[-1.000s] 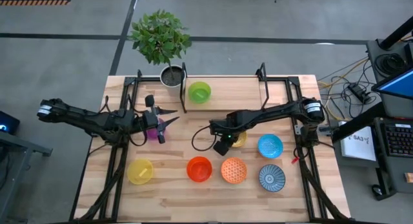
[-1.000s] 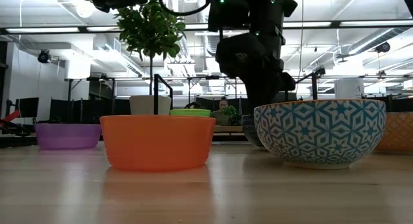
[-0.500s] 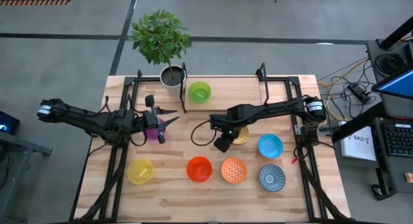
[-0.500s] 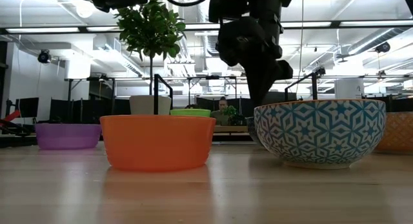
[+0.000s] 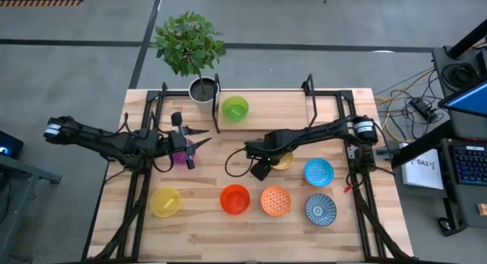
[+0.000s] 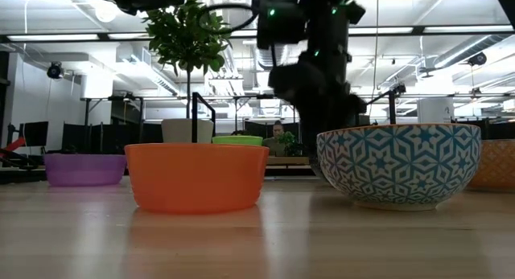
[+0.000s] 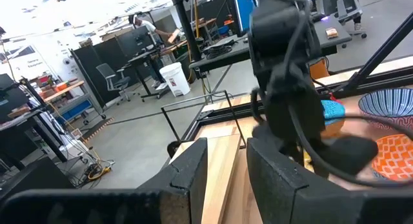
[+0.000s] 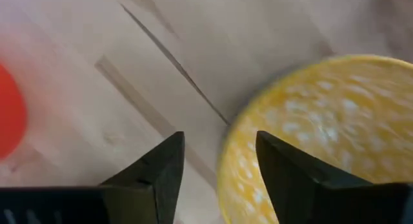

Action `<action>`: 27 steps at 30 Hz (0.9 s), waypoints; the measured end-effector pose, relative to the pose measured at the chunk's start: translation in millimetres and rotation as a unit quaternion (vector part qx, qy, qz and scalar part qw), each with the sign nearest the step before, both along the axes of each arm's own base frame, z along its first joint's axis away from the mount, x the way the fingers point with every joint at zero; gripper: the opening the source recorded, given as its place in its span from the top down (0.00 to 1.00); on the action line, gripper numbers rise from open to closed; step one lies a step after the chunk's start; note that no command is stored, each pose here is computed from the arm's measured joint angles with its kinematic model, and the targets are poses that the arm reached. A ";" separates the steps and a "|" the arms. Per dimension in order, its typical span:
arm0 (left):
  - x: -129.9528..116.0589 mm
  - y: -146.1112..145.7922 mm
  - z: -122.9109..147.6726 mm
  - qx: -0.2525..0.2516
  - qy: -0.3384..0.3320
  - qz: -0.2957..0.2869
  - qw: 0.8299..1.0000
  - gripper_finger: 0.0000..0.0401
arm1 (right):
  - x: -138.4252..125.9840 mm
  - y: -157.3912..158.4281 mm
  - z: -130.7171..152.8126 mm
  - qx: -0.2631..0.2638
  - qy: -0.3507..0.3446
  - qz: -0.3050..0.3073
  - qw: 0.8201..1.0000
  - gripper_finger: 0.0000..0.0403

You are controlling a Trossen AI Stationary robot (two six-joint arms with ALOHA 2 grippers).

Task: Place and stack bowls onto a shelf
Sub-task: Put the yellow bowl on the shelf

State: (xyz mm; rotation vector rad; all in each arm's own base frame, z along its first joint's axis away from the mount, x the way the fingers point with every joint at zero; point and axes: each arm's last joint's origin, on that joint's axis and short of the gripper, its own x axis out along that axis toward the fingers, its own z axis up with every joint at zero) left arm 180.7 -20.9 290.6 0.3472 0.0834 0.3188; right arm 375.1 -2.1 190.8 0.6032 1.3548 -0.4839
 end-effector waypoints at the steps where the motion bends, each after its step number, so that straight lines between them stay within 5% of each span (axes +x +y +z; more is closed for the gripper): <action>1: 0.0 0.0 0.0 0.000 0.000 0.000 1.000 0.77 | 1.9 0.3 -3.9 0.000 0.001 0.002 1.000 0.57; 10: 0.0 -0.1 0.0 0.000 0.000 0.000 1.000 0.77 | 1.8 1.1 -11.0 0.011 0.017 0.014 1.000 0.94; 19: 0.0 -0.1 0.9 0.004 -0.003 0.000 1.000 0.77 | 4.1 -6.8 53.4 -0.006 -0.052 0.060 0.997 0.97; 27: 0.0 0.0 1.3 0.004 -0.005 0.000 1.000 0.77 | -5.6 -73.6 87.3 -0.108 -0.026 0.056 0.992 0.97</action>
